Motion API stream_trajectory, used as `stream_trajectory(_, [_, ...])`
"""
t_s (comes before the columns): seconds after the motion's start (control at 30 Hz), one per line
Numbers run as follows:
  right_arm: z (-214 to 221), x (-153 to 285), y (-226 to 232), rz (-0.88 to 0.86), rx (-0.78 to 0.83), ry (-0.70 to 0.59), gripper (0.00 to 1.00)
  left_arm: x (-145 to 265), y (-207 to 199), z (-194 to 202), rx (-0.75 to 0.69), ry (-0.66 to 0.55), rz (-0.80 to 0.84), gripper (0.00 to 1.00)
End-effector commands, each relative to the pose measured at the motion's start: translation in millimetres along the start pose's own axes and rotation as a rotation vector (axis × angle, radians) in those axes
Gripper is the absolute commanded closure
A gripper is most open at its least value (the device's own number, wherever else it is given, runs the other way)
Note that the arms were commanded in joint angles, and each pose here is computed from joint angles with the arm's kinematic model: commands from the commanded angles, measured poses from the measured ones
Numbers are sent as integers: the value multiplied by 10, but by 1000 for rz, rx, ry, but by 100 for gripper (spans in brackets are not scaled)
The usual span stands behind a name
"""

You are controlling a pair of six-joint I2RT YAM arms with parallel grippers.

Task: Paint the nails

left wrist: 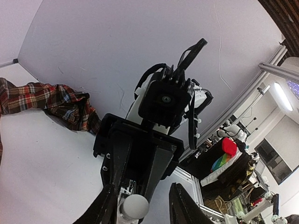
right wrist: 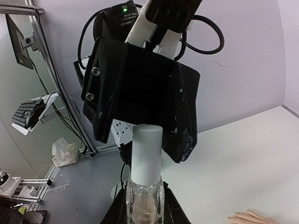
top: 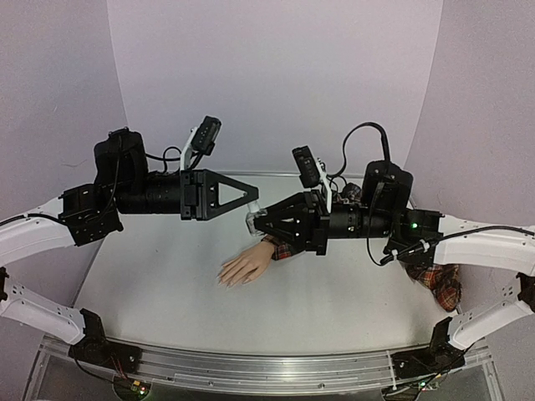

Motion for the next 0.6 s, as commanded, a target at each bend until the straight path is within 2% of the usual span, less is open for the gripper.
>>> stream_trajectory(0.0, [-336,-8,43,15,63,-111,100,-7,-54,-77,-37,-14,31,62])
stream_trajectory(0.1, [-356,-6,10,39,67,-123,100,-14,-41,-68,-37,-4,22,64])
stream_trajectory(0.27, [-382,13,-45,88,79,-145,100,-26,9,-93,-42,5,-26,76])
stream_trajectory(0.33, [-403,32,-101,135,85,-165,100,-33,96,-78,-30,17,-86,86])
stream_trajectory(0.37, [-409,39,-148,180,90,-177,100,-32,141,-97,-25,11,-125,96])
stream_trajectory(0.43, [-397,32,-306,409,131,-197,100,-26,316,-137,0,-11,-255,100])
stream_trajectory(0.57, [-366,28,-561,1119,407,-174,100,75,790,-177,119,-53,-623,100])
Point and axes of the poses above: each gripper's point midway between its finger pads, its own x axis back along the fingers, its own y axis along the line the jaws close on, z = x × y, the point moved 4 cm from there along x, back along the fingers, and after that the axes turned 7 degrees about -x, right-handed, at the moved point
